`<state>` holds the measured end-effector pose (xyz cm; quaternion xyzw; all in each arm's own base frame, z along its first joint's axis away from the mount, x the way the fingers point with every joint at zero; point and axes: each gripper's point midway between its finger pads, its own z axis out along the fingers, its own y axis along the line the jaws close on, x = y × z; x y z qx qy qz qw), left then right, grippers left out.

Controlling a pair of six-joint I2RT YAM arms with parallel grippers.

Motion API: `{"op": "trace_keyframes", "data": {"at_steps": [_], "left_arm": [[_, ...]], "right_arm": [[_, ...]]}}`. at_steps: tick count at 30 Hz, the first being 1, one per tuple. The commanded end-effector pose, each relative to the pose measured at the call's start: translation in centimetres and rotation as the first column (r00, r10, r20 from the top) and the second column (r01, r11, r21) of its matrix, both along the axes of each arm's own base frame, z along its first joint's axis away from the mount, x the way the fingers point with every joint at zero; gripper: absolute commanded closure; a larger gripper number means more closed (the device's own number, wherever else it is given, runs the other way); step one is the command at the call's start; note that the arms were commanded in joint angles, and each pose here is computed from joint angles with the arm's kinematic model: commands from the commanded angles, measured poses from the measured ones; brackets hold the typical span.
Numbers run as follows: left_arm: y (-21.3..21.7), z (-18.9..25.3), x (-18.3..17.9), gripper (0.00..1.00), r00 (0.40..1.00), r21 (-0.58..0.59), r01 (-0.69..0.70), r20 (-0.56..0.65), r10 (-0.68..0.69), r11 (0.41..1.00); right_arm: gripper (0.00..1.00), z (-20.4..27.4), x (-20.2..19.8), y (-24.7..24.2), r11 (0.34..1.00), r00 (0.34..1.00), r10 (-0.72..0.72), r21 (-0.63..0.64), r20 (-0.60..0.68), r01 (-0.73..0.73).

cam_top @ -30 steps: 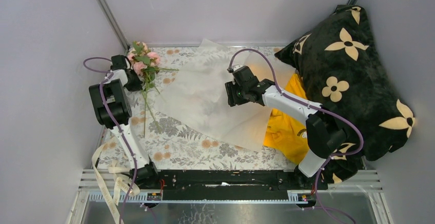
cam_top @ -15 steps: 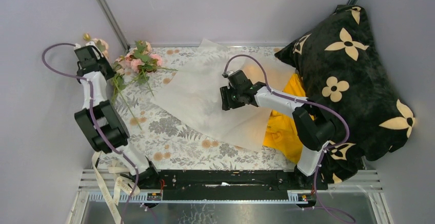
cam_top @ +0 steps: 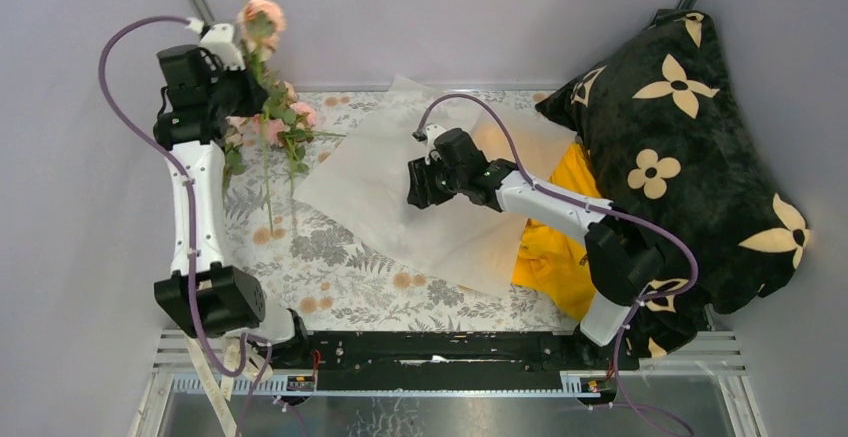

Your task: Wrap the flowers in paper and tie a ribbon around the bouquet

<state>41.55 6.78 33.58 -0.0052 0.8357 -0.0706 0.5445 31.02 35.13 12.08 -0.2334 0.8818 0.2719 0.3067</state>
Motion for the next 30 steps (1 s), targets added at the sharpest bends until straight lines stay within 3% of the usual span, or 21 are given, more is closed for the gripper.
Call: {"op": "trace_keyframes", "data": {"at_steps": [1, 7, 10, 12, 15, 19, 22, 26, 28, 29, 30], "left_arm": [[-7.5, 4.0, -2.9, 1.00, 0.963, -0.020, 0.266, 0.050, -0.265, 0.964], [-14.1, 3.9, -4.5, 1.00, 0.908, -0.165, 0.419, 0.056, -0.416, 0.893], [-16.4, 2.8, -4.2, 1.00, 0.897, -0.249, 0.437, 0.055, -0.438, 0.864], [-17.4, 2.4, -3.7, 1.00, 0.899, -0.291, 0.431, 0.054, -0.435, 0.854], [-18.2, 1.7, -3.2, 1.00, 0.902, -0.333, 0.420, 0.051, -0.429, 0.844], [-19.7, 0.7, -3.3, 1.00, 0.890, -0.387, 0.432, 0.040, -0.453, 0.815], [-19.9, -0.2, -3.2, 1.00, 0.893, -0.424, 0.416, 0.024, -0.449, 0.804], [-20.1, -1.6, -2.9, 1.00, 0.898, -0.473, 0.387, -0.004, -0.440, 0.792], [-20.0, -2.4, -2.5, 1.00, 0.903, -0.482, 0.367, -0.021, -0.429, 0.796], [-19.7, -2.8, -2.2, 1.00, 0.910, -0.478, 0.351, -0.029, -0.414, 0.805], [-19.3, -3.3, -1.9, 1.00, 0.918, -0.471, 0.331, -0.041, -0.395, 0.818]], "right_arm": [[0.44, 10.6, -0.6, 4.5, 0.948, 0.965, 0.115, 0.266, 0.235, -0.177], [0.33, 17.9, -2.6, 8.6, 0.803, 0.927, 0.152, 0.504, 0.342, -0.318], [0.23, 20.3, -2.9, 10.3, 0.706, 0.935, 0.126, 0.632, 0.332, -0.320], [0.08, 20.9, -2.9, 11.7, 0.661, 0.946, 0.122, 0.686, 0.299, -0.302], [0.04, 20.3, -2.2, 13.8, 0.653, 0.958, 0.117, 0.706, 0.263, -0.274], [0.07, 18.3, 0.3, 15.1, 0.698, 0.979, 0.048, 0.694, 0.198, -0.175], [0.21, 16.7, 1.4, 15.8, 0.726, 0.982, 0.033, 0.671, 0.184, -0.150], [0.64, 15.5, 1.5, 16.7, 0.735, 0.984, 0.072, 0.658, 0.162, -0.162], [0.91, 14.5, 2.0, 16.3, 0.765, 0.987, 0.059, 0.628, 0.153, -0.143], [1.00, 13.8, 2.5, 15.8, 0.786, 0.988, 0.040, 0.606, 0.146, -0.121], [1.00, 13.3, 3.3, 14.9, 0.802, 0.990, 0.012, 0.589, 0.143, -0.095]]}}
